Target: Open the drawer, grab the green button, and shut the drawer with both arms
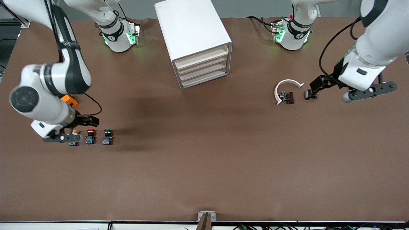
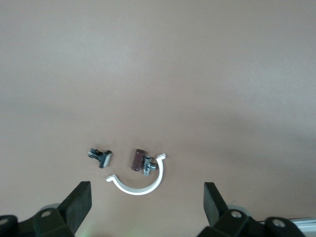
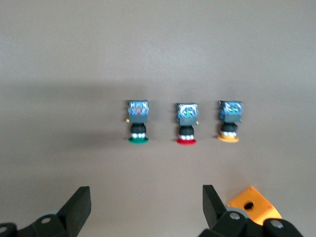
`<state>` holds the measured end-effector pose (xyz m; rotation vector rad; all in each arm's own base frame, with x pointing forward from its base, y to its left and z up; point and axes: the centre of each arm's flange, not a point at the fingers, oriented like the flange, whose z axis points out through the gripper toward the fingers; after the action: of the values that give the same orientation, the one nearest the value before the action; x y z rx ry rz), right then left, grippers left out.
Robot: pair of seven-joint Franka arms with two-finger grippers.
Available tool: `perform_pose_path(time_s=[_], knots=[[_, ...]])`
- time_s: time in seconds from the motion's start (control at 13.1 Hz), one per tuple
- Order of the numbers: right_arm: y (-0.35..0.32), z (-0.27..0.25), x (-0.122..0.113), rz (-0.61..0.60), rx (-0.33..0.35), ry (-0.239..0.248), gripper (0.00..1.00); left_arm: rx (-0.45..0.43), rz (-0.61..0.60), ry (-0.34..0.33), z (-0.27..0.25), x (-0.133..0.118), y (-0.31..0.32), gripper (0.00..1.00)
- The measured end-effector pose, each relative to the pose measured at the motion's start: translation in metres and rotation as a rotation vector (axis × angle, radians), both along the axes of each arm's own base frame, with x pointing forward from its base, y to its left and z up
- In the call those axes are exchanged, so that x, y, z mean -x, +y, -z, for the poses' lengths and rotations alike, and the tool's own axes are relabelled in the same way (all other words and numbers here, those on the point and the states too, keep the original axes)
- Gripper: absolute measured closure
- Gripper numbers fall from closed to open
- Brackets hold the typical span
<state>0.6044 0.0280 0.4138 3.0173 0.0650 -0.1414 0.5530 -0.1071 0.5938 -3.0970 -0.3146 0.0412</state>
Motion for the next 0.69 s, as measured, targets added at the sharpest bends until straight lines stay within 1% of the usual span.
perform_pose_path(time_s=[0.31,0.46,0.54,0.69], knots=[[-0.007,-0.084,0.038,0.026,-0.015,-0.003,0.00,-0.003,0.015,-0.015,-0.011,-0.003,0.065,0.00],[-0.015,-0.119,0.054,0.040,-0.017,-0.003,0.00,-0.003,0.041,-0.021,-0.015,-0.002,0.086,0.00],[-0.023,-0.133,0.058,0.042,-0.020,-0.008,0.00,-0.003,0.054,-0.024,-0.019,0.001,0.088,0.00],[-0.040,-0.152,0.057,0.043,-0.032,-0.030,0.00,-0.005,0.077,-0.027,-0.025,0.009,0.084,0.00]])
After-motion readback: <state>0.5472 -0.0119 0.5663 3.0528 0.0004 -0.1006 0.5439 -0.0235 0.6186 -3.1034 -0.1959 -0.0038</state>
